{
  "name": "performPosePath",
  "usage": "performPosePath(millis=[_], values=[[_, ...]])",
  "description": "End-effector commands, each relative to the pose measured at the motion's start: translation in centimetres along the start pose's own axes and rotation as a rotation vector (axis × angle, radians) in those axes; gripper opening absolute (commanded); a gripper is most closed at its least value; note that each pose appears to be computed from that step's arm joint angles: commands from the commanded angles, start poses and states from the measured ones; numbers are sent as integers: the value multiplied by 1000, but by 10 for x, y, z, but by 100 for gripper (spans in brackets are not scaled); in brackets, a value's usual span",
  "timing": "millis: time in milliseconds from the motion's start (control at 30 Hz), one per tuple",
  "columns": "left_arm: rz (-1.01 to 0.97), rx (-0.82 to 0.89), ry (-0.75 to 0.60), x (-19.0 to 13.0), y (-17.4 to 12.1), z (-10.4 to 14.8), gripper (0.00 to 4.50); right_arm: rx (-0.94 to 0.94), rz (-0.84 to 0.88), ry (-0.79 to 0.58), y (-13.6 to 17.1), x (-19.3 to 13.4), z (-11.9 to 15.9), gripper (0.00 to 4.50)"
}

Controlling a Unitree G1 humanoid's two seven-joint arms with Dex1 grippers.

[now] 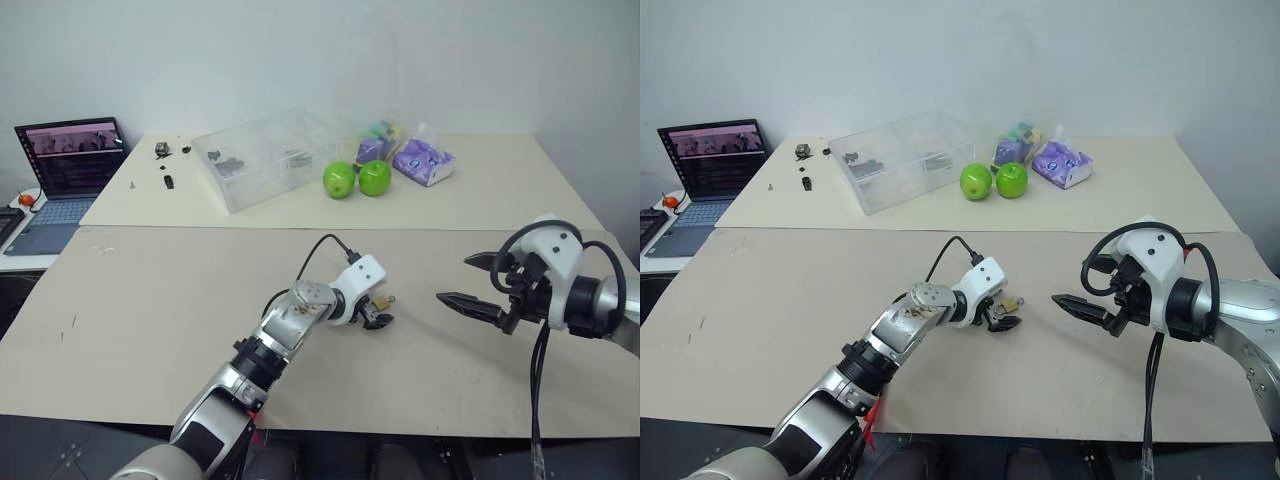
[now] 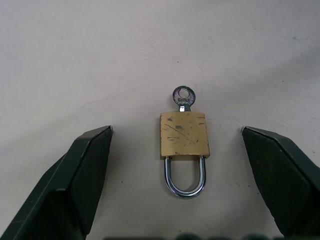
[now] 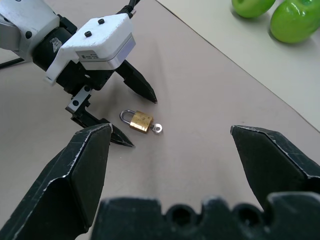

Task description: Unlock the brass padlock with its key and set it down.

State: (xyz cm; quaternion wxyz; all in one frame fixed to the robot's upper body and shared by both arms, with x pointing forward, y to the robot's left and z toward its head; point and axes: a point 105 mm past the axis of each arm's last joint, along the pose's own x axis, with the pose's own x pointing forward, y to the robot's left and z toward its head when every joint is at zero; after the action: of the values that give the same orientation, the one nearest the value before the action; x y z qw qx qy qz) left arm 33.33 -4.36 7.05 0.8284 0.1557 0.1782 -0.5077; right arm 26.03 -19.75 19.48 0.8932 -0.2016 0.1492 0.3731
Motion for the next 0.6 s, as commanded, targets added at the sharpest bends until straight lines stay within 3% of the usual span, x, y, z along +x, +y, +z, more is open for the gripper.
performPosePath(millis=[33, 567, 600], values=[[25, 30, -41, -1, 3, 10, 439, -47, -29, -27, -3, -5, 11, 450], [6, 46, -30, 1, -2, 7, 439, -50, -37, -14, -5, -4, 9, 450], [4, 43, -22, 1, -3, 6, 415, -51, -38, -15, -5, -4, 10, 450]])
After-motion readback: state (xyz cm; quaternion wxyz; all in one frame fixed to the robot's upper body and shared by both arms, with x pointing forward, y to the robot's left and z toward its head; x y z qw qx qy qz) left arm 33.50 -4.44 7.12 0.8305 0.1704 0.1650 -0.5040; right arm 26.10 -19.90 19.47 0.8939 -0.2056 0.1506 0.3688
